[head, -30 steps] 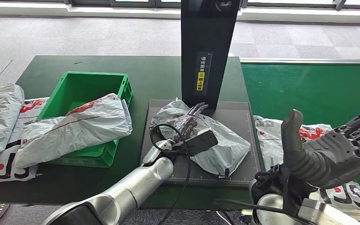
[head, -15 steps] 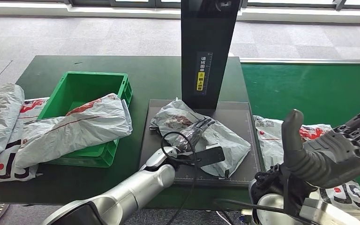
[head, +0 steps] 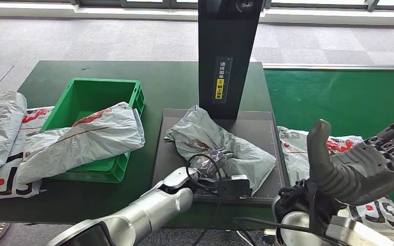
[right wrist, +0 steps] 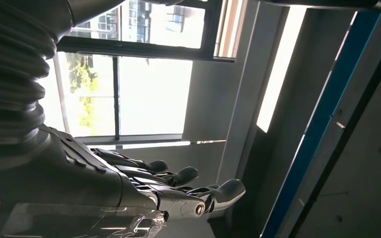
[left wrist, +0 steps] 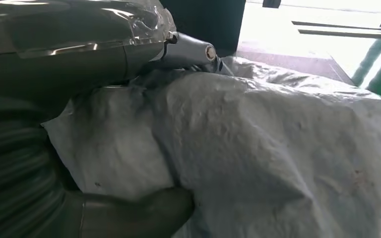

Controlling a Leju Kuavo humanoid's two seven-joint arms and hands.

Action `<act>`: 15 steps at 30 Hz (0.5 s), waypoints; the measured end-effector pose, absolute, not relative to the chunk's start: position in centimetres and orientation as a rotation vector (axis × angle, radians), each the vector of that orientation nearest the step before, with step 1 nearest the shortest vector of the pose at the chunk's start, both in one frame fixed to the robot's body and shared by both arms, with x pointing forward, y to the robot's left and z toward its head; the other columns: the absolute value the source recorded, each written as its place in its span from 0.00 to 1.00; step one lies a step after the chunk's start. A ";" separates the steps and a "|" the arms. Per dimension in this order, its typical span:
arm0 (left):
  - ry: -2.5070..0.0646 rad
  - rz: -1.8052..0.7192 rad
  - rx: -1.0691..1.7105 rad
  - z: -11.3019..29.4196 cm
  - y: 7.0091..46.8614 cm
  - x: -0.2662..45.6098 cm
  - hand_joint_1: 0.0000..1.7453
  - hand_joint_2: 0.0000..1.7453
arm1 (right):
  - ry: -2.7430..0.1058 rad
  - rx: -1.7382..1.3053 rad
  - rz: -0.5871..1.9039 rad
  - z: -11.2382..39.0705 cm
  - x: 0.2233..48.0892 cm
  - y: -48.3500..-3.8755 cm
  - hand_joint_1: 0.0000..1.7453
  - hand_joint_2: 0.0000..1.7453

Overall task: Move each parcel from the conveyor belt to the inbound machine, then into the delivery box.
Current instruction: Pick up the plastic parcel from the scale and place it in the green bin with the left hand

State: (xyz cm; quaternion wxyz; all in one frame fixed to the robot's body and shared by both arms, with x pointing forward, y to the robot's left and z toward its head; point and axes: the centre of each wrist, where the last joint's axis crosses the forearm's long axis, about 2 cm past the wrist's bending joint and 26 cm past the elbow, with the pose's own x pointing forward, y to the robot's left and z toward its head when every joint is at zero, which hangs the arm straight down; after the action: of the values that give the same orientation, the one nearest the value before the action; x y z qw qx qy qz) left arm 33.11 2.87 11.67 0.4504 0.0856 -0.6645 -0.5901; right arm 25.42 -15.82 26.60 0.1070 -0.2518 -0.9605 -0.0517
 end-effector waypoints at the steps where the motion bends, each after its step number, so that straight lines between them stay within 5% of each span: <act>1: -1.641 -1.478 0.223 11.7 2.8 33.1 1.00 1.00 | -2.828 -0.743 -0.151 26.6 25.4 -15.8 0.00 1.00; 15: -1.628 -1.655 0.390 11.7 2.5 32.8 1.00 1.00 | -2.830 -0.750 -0.143 26.6 25.4 -15.8 0.00 1.00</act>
State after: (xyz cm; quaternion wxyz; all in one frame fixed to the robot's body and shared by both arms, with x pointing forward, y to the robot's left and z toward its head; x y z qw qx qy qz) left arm 32.84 2.47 11.69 0.3838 0.1532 -0.6386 -0.6492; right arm 25.41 -15.82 26.60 0.1050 -0.2543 -0.9602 -0.0484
